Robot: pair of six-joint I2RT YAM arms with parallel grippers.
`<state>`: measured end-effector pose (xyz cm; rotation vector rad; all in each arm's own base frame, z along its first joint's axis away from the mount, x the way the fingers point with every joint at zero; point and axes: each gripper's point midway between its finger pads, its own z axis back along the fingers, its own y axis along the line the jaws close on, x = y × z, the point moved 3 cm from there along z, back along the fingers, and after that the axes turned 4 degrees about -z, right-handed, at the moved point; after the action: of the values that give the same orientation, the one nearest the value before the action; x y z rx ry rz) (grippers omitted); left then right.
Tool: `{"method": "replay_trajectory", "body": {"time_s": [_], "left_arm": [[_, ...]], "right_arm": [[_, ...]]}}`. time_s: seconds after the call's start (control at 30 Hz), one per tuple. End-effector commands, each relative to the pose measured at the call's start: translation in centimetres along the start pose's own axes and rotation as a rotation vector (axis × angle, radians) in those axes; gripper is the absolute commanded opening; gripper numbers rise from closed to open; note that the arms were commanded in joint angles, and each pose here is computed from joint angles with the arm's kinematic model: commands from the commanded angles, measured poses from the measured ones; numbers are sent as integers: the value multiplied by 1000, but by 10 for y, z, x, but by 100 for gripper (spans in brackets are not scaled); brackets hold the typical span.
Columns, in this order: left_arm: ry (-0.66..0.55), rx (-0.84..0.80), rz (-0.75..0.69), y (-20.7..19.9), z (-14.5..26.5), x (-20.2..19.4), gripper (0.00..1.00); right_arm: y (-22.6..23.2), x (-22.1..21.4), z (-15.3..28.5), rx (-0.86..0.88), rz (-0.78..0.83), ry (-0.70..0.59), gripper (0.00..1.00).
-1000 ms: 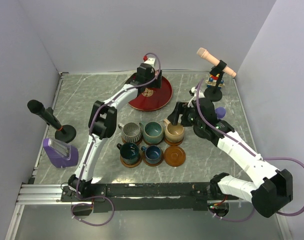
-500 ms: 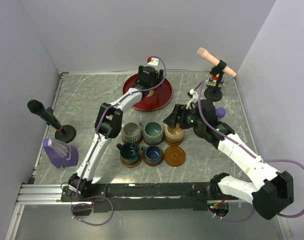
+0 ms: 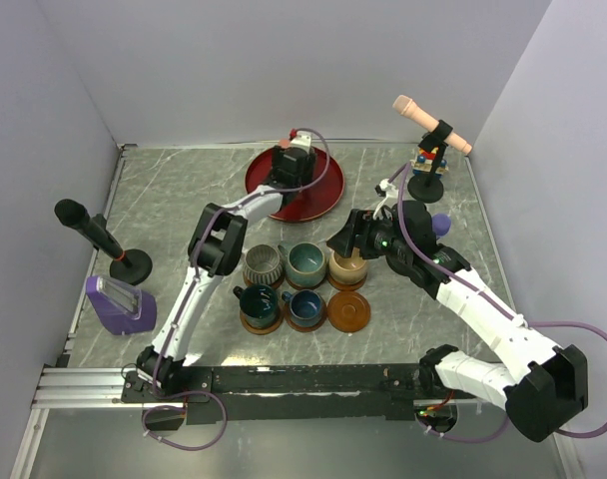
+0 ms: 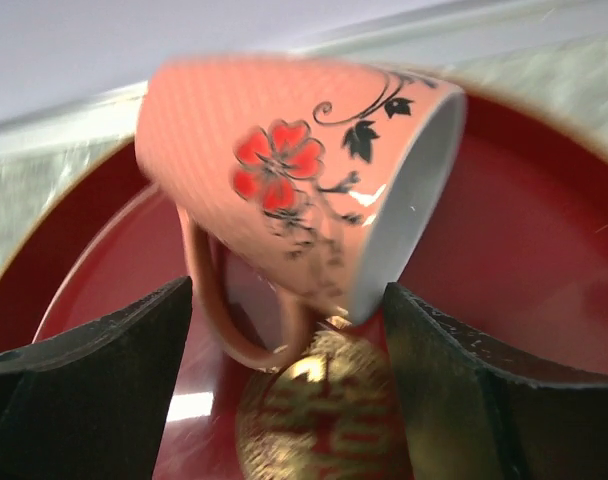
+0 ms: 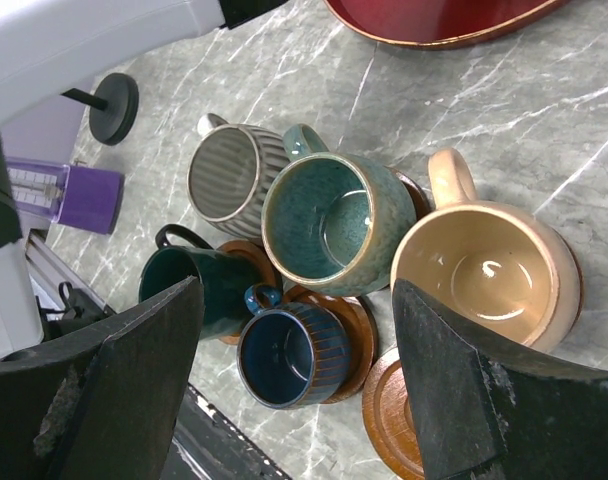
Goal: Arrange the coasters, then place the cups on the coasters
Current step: Pick up the cup from the tray.
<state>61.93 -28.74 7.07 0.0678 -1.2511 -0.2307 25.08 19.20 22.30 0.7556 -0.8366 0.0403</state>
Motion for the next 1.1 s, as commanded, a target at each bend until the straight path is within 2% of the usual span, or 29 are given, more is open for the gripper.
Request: {"method": "replay_trajectory", "body": {"time_s": [0.0,0.23,0.4,0.5,0.6,1.07], "left_arm": [[-52,123,83,52,18,47,77],[-102,27,115,48,41,59,81],[-131,-56,191,52,33,71,79],[-128,-130,188,46,25,68,71],[-106,-134,161,45,18,63,61],[-63,-182,196,56,-1,43,57]], "right_arm": [[5,6,2,37,16,-34,83],[2,3,1,28,18,-23,82],[0,1,1,15,18,-20,82],[-2,-2,0,9,14,-8,82],[-4,-3,-1,4,12,-2,82],[-6,-2,-1,-17,12,-2,82]]}}
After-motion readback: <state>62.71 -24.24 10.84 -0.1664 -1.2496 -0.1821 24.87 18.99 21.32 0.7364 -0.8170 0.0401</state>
